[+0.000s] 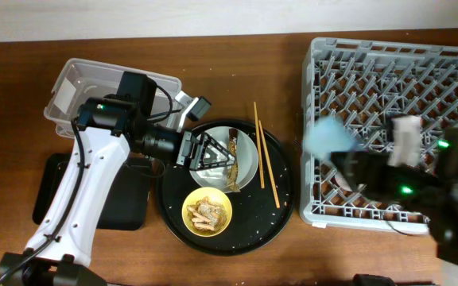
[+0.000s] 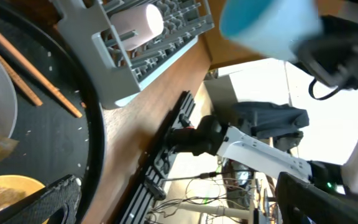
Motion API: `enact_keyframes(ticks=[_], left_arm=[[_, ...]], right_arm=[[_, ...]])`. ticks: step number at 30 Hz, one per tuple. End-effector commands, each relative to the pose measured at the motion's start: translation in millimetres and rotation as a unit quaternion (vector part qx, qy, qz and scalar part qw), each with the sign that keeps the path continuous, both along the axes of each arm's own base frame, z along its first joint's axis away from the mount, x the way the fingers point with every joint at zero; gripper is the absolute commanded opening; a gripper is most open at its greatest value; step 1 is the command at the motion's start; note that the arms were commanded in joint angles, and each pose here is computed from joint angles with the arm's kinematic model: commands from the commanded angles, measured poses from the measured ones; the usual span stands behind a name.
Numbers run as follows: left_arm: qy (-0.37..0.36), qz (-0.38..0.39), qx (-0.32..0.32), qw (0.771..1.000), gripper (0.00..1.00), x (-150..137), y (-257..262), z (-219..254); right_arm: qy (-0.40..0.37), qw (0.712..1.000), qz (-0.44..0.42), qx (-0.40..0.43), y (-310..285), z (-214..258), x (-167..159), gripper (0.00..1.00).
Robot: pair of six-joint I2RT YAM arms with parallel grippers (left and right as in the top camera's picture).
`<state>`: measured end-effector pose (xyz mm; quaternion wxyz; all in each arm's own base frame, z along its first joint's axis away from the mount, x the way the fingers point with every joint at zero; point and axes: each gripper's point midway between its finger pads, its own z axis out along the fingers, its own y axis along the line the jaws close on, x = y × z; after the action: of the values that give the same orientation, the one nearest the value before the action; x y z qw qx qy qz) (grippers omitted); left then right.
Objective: Sort waste into correct bins and load items into the dishwasher rack
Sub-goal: 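Pass the blue cup to the right gripper and set it in the rack, then grasp the yellow bowl with the left gripper and carry it left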
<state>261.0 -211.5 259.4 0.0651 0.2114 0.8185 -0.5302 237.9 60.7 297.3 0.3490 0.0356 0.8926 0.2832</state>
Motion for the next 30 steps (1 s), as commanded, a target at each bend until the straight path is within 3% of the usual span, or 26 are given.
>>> enact_keyframes(ticks=[1, 3, 6, 11, 15, 17, 19, 23, 25, 28, 30], left_arm=[[-0.014, 0.000, 0.013, 1.000, 0.99, 1, 2, 0], [-0.015, 0.001, 0.013, 1.000, 0.99, 1, 2, 0], [-0.014, 0.000, 0.013, 1.000, 0.99, 1, 2, 0], [-0.015, 0.000, 0.013, 1.000, 0.99, 1, 2, 0], [-0.013, 0.000, 0.013, 1.000, 0.99, 1, 2, 0], [-0.013, 0.000, 0.013, 1.000, 0.99, 1, 2, 0], [-0.013, 0.000, 0.013, 1.000, 0.99, 0, 2, 0], [-0.012, 0.000, 0.016, 1.000, 0.98, 0, 3, -1], [-0.016, -0.003, 0.053, 0.998, 0.84, -4, 4, -11], [-0.018, 0.017, 0.183, 0.983, 0.80, -8, 16, -38], [-0.027, 0.047, 0.313, 0.948, 0.80, -9, 27, -63]], right_arm=[[0.095, 0.951, -0.268, -0.120, -119, -34, -15, 0.55], [0.149, 0.913, -0.360, -0.119, -155, -49, -27, 0.55], [0.211, 0.879, -0.408, -0.128, -182, -72, -27, 0.54], [0.317, 0.863, -0.378, -0.108, -190, -127, -5, 0.54], [0.352, 0.863, -0.355, -0.079, -187, -152, 9, 0.55], [0.362, 0.861, -0.350, -0.072, -187, -160, 12, 0.77], [0.354, 0.870, -0.339, -0.052, -180, -154, 17, 0.88], [0.296, 0.913, -0.279, -0.038, -154, -110, 27, 0.89], [0.233, 0.947, -0.219, -0.042, -123, -75, 27, 0.89], [0.147, 0.976, -0.149, -0.052, -79, -37, 17, 0.89], [0.088, 0.988, -0.105, -0.068, -50, -13, 3, 0.91]])
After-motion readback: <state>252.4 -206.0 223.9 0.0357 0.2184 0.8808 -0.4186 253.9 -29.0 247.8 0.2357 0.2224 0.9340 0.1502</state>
